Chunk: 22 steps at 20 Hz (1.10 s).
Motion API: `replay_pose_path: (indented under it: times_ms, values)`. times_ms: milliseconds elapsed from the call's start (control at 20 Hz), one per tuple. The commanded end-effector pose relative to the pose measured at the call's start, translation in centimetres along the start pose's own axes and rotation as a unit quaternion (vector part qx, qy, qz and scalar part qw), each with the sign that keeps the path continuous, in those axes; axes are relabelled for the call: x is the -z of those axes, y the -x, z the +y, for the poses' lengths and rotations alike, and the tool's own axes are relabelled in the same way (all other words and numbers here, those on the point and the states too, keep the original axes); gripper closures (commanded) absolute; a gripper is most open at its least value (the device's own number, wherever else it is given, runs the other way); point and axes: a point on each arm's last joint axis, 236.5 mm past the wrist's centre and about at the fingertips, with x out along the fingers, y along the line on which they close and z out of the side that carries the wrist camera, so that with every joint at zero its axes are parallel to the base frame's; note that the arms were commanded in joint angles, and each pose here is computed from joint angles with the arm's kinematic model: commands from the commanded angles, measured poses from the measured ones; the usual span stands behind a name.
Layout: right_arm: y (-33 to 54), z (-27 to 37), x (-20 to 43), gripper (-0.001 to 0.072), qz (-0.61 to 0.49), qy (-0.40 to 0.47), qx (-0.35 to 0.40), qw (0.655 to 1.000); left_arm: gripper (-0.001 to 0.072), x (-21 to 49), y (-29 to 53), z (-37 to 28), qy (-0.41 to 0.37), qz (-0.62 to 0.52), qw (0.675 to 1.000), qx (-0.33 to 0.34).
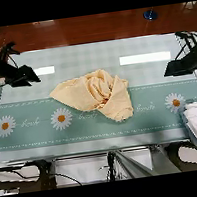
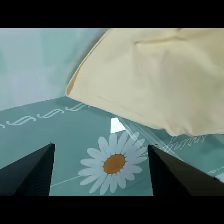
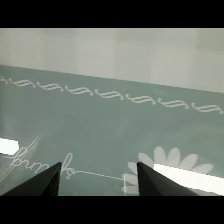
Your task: Fold the shirts.
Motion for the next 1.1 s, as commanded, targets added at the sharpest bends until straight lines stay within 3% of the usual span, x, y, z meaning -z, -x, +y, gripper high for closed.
replay_pose_path:
  times_ms: [0,300,600,800,850,900,950,1000,1050]
  values:
    - [-1.8,2.3,1.2,0.0185,0.013,0.018,-0.061,0.998,0.0002,1.0,-3.5,1.6,0.006,-0.002,0.999,0.042]
    - [-2.0,3.3,0.3,0.0185,-0.008,0.013,-0.084,0.996,0.0002,1.7,-8.9,3.4,0.028,0.053,0.997,0.058]
    - [-1.7,4.5,-0.7,0.0185,-0.029,0.005,-0.11,0.993,0.0002,-0.4,-12.0,1.6,-0.023,0.031,0.998,0.043]
    - [-1.6,4.7,-0.6,0.0186,-0.028,-0.002,-0.113,0.993,0.0028,1.0,-15.4,-1.2,-0.041,0.08,0.995,0.054]
    - [-1.6,4.8,-0.6,0.0185,-0.028,-0.003,-0.116,0.993,0.0118,2.0,-16.3,-2.2,-0.047,0.103,0.992,0.062]
    - [-1.6,5.0,-0.7,0.0186,-0.028,-0.004,-0.12,0.992,0.037,2.8,-17.1,-3.1,-0.055,0.123,0.989,0.067]
    - [-1.5,5.1,-0.6,0.0186,-0.028,-0.004,-0.123,0.992,0.051,3.4,-17.7,-3.6,-0.062,0.136,0.986,0.069]
    - [-1.5,5.2,-0.6,0.021,-0.026,-0.004,-0.125,0.992,0.0635,3.6,-18.1,-4.1,-0.067,0.141,0.985,0.069]
    - [-1.5,5.3,-0.3,0.0263,-0.021,-0.003,-0.127,0.992,0.0674,3.6,-18.1,-4.3,-0.069,0.142,0.985,0.069]
